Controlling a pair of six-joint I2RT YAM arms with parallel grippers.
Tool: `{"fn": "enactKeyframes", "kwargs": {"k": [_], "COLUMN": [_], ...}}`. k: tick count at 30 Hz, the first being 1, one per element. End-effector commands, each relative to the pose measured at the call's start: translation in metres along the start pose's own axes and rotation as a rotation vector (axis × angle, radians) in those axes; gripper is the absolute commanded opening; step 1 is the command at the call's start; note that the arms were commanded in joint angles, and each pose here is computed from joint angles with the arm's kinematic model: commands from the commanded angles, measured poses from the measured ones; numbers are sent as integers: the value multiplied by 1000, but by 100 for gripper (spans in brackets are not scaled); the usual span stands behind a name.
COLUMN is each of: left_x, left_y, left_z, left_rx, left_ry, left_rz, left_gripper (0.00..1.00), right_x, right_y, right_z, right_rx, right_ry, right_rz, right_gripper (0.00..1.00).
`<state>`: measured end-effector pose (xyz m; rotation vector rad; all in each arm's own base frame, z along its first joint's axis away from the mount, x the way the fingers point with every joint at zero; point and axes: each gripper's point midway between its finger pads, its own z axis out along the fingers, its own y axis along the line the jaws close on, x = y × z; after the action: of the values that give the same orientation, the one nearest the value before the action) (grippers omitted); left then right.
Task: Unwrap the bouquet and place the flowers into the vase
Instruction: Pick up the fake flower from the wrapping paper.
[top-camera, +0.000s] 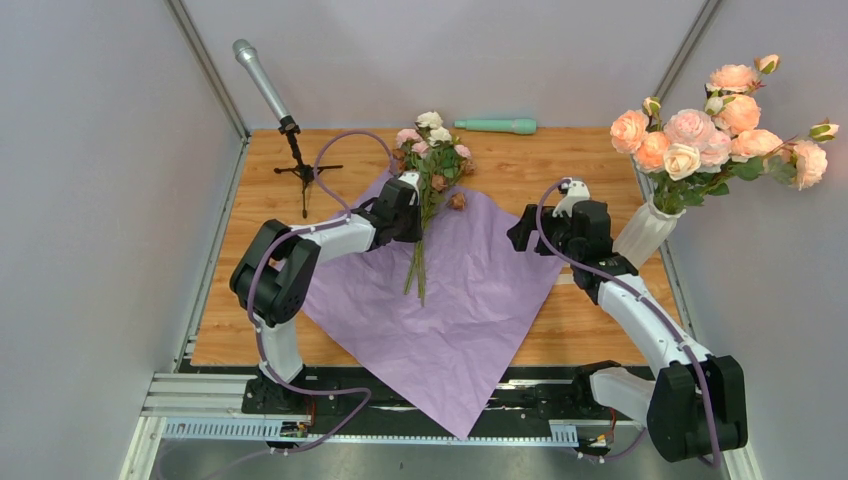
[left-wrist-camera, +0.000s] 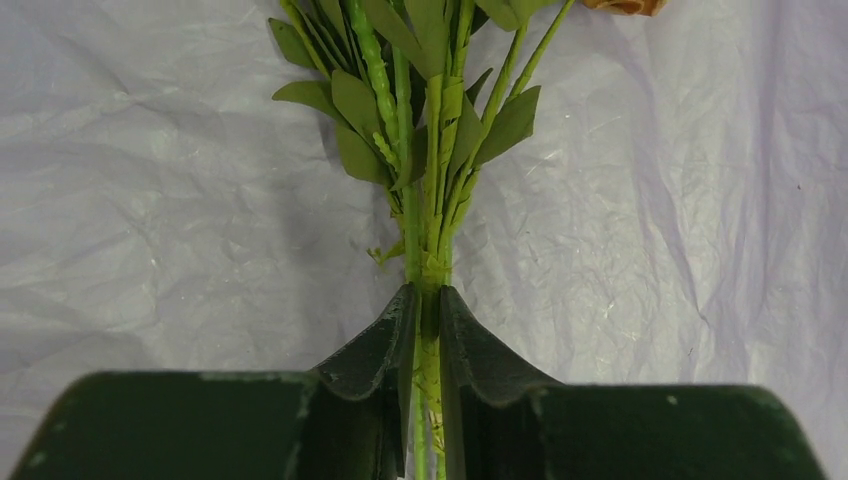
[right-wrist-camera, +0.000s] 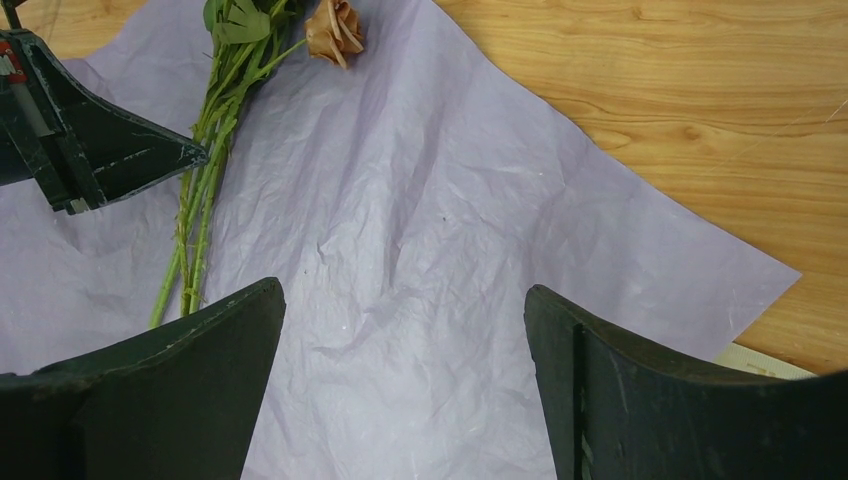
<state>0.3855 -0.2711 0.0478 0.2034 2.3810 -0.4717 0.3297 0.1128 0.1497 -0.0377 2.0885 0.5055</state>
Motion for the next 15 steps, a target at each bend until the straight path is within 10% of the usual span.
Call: {"fn": "enactKeyframes", "kwargs": {"k": [1, 15], "left_x": [-16, -18], "left_y": [-5, -20], "left_z": [3, 0], "left_rx": [3, 79], "left_ry": [-39, -46], "left_rz": [20, -1], "left_gripper": [20, 0], "right_x": [-14, -11], "right_y": [4, 1], "right_z": [-4, -5], "right_rx": [-21, -9], "right_ry": [-55, -48], "right_rz": [8, 10], "right_gripper": [91, 90]}}
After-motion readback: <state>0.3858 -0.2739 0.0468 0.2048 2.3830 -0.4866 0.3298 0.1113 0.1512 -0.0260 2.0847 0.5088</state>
